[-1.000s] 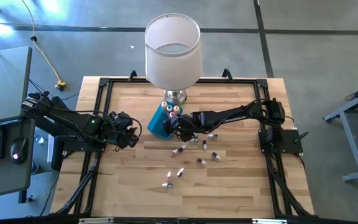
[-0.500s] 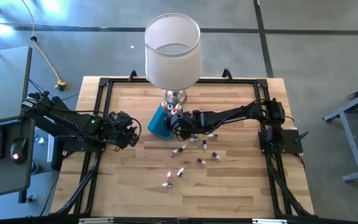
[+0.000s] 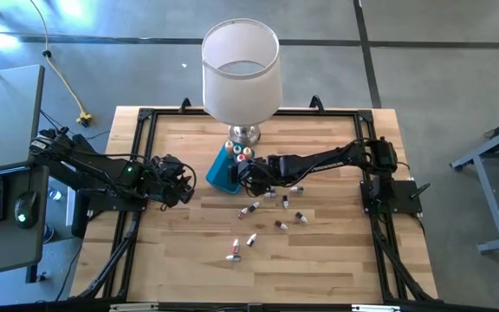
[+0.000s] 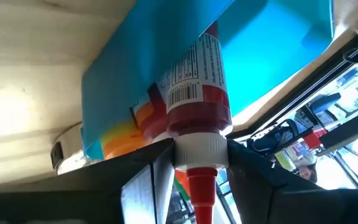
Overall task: Pick & Place food coloring
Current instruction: Put the large red food coloring bottle into the blue bin, then put the small black food coloring bottle into the blue bin, then put the small red food coloring bottle into the blue bin
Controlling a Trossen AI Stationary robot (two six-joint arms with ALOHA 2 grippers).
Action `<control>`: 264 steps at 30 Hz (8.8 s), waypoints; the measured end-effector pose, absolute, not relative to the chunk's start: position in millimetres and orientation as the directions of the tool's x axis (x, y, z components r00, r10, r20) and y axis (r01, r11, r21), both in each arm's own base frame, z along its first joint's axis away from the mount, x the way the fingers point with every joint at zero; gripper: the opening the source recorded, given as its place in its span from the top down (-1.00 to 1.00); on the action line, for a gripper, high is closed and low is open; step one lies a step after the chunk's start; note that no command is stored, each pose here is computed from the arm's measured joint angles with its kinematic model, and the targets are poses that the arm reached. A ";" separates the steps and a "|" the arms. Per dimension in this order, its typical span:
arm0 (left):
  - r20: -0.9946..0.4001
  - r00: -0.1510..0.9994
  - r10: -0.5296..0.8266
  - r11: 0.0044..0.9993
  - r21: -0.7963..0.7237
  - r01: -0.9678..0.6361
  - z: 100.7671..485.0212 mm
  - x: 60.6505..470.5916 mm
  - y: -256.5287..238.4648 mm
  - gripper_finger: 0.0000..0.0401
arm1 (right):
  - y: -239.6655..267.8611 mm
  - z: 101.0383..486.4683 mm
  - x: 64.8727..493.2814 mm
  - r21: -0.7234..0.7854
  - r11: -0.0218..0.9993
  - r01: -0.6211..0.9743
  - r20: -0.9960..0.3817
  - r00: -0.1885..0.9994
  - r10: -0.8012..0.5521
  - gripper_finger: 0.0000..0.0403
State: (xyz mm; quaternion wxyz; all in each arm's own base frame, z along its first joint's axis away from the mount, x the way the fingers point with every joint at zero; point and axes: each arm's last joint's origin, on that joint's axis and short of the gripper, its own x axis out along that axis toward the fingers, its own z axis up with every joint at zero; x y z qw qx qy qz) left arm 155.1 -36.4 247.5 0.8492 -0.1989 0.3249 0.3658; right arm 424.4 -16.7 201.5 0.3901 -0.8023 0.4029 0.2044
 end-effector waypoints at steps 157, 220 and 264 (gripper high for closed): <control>-0.570 0.798 -0.196 0.980 -0.109 0.164 102.6 275.2 -196.5 0.50 | 28.7 191.1 298.5 -0.310 0.945 0.101 -0.468 0.849 -0.244 0.22; -0.612 0.676 0.411 0.904 0.176 -0.390 276.6 266.2 -36.7 0.25 | 24.5 134.7 310.7 -0.041 0.997 0.069 -0.657 0.749 -0.079 0.22; -0.575 0.590 0.566 0.817 0.296 -0.495 274.3 256.8 -37.9 0.25 | 27.1 205.9 394.6 -0.143 0.982 0.122 -0.560 0.808 -0.182 0.67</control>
